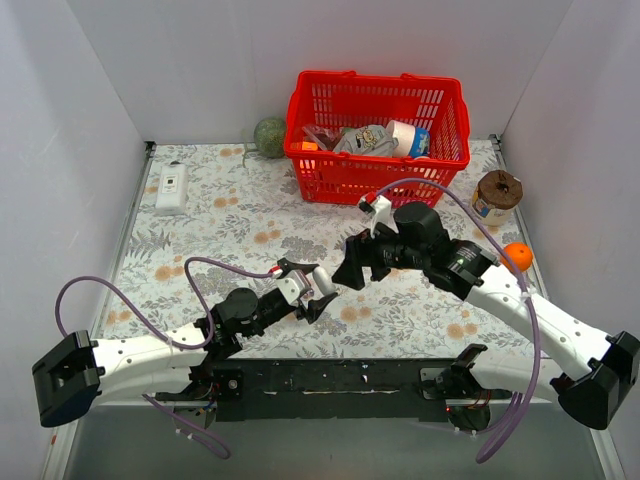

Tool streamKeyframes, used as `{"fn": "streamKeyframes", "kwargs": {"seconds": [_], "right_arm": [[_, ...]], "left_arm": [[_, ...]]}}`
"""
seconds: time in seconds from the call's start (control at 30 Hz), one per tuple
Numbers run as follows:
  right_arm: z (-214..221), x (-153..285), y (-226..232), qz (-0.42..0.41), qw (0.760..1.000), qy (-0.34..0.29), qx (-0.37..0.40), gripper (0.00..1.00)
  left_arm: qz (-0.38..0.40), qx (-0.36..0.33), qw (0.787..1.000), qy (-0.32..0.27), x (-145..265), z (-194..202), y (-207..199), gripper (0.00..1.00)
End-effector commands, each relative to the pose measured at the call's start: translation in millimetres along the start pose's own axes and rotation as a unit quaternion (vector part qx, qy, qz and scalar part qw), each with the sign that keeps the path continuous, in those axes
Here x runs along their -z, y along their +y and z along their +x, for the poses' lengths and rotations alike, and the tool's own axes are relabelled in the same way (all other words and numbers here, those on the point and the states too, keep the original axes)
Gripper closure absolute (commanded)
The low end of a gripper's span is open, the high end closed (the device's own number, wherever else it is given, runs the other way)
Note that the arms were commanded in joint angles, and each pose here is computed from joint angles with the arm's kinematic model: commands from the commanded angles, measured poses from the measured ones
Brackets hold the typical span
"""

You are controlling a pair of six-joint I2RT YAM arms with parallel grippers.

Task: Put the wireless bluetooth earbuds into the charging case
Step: Pick up the charging case at the center of the board, then open the charging case.

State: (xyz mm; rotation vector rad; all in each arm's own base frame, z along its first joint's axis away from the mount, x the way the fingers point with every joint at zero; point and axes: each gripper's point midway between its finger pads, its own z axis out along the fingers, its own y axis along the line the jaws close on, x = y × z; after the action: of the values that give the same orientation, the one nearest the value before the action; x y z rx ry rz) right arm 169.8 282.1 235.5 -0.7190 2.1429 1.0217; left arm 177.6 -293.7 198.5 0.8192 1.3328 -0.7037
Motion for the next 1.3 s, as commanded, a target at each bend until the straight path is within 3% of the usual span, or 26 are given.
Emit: {"fn": "streamKeyframes", "kwargs": {"seconds": [0.0, 0.5, 1.27], "right_arm": [[-11, -3, 15, -0.030, 0.999, -0.010, 0.012, 0.12], [13, -25, 3, -0.003, 0.999, 0.044, 0.007, 0.09], [21, -16, -24, 0.060, 0.997, 0.040, -0.003, 0.12]], "left_arm": [[-0.008, -0.007, 1.000, -0.017, -2, -10, 2, 1.00], [0.002, -0.006, 1.000, -0.023, -7, -16, -7, 1.00], [-0.002, -0.007, 0.999, -0.033, 1, -25, -10, 1.00]]}}
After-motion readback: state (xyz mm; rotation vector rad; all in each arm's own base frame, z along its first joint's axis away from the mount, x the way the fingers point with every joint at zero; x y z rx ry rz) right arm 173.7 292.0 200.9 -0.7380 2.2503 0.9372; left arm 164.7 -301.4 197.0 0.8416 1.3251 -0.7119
